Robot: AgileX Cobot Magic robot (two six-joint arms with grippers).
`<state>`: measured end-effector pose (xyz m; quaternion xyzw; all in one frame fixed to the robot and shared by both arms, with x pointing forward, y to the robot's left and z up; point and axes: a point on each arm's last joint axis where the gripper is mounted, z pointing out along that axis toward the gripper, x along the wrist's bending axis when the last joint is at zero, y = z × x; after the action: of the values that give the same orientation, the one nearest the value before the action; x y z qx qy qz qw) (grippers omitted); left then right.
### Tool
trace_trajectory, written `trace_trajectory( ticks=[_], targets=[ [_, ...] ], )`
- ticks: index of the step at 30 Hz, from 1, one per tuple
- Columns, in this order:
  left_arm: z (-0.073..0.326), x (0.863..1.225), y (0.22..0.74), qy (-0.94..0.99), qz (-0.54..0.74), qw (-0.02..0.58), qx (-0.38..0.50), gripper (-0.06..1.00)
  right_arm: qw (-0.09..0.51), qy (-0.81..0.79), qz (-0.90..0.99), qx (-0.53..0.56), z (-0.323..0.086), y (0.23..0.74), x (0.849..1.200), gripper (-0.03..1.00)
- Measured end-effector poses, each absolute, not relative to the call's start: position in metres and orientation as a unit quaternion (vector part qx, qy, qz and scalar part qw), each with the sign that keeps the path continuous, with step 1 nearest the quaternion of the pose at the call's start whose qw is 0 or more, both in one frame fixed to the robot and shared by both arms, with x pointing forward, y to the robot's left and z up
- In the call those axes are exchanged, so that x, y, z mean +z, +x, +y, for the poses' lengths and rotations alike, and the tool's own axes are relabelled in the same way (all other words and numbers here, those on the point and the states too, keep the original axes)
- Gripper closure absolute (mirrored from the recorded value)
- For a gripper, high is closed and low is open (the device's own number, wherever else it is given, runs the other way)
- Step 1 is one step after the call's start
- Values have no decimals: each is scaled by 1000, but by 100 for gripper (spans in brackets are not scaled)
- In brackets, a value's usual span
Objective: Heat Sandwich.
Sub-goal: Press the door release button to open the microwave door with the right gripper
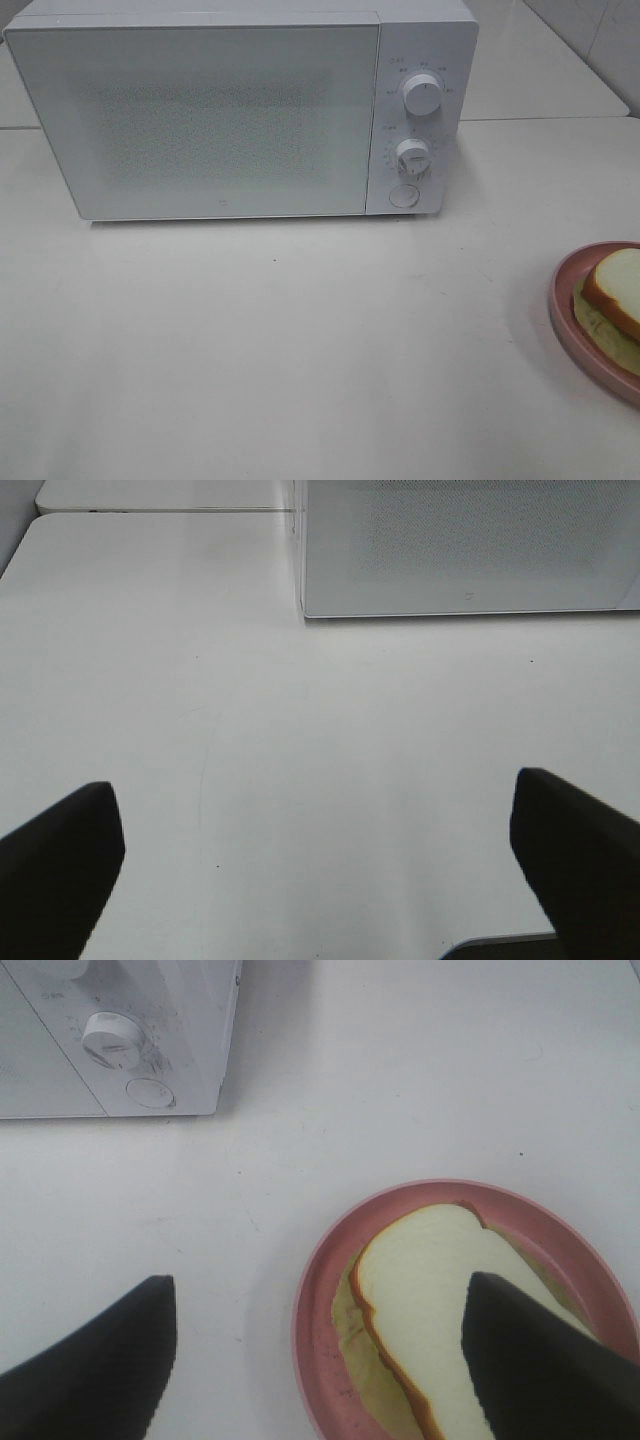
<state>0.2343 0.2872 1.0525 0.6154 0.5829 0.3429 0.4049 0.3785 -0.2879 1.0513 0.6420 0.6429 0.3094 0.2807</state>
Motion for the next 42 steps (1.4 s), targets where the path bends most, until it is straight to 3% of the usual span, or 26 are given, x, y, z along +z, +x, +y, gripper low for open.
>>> trace_trajectory(
  ticks=[24, 42],
  targets=[
    [287, 1052, 234, 615, 583, 405, 343, -5, 324, 592, 634, 377, -274, 463, 1021, 21],
    [287, 1052, 234, 615, 583, 405, 343, -5, 367, 519, 644, 425, -211, 496, 987, 21]
  ],
)
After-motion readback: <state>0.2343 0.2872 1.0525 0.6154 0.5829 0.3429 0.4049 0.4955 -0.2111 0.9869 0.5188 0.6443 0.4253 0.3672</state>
